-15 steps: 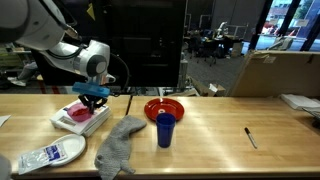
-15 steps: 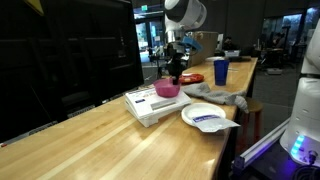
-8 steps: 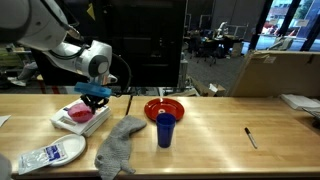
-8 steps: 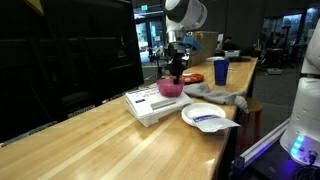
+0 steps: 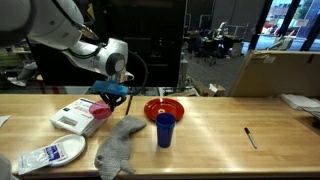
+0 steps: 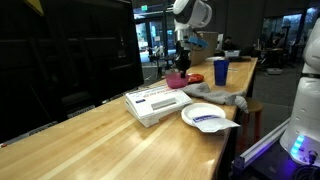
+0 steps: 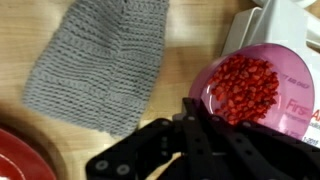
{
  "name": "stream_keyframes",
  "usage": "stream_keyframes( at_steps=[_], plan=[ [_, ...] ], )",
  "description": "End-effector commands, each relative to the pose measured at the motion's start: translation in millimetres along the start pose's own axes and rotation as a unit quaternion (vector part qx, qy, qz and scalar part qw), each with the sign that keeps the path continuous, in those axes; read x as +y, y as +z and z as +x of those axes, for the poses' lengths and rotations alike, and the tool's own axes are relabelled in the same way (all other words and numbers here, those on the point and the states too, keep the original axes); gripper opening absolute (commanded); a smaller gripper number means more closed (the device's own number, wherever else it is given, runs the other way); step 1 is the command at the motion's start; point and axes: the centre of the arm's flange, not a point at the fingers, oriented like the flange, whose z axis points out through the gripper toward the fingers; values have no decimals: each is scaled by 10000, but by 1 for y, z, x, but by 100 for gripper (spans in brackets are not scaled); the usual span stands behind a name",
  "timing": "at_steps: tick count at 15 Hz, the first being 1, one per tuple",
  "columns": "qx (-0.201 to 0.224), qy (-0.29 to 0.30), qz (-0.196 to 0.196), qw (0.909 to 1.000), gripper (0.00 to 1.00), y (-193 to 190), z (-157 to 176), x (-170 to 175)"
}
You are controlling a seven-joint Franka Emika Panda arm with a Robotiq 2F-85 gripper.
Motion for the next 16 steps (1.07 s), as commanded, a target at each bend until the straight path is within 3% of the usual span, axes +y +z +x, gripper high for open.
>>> stream_keyframes(
  at_steps=[1,8,16],
  plan=[
    [192,380,-128,9990,1,-11,6,29],
    [214,963,-119,9950,1,12,12,74],
    [384,1478,45,9883,1,42,26,102]
  ],
)
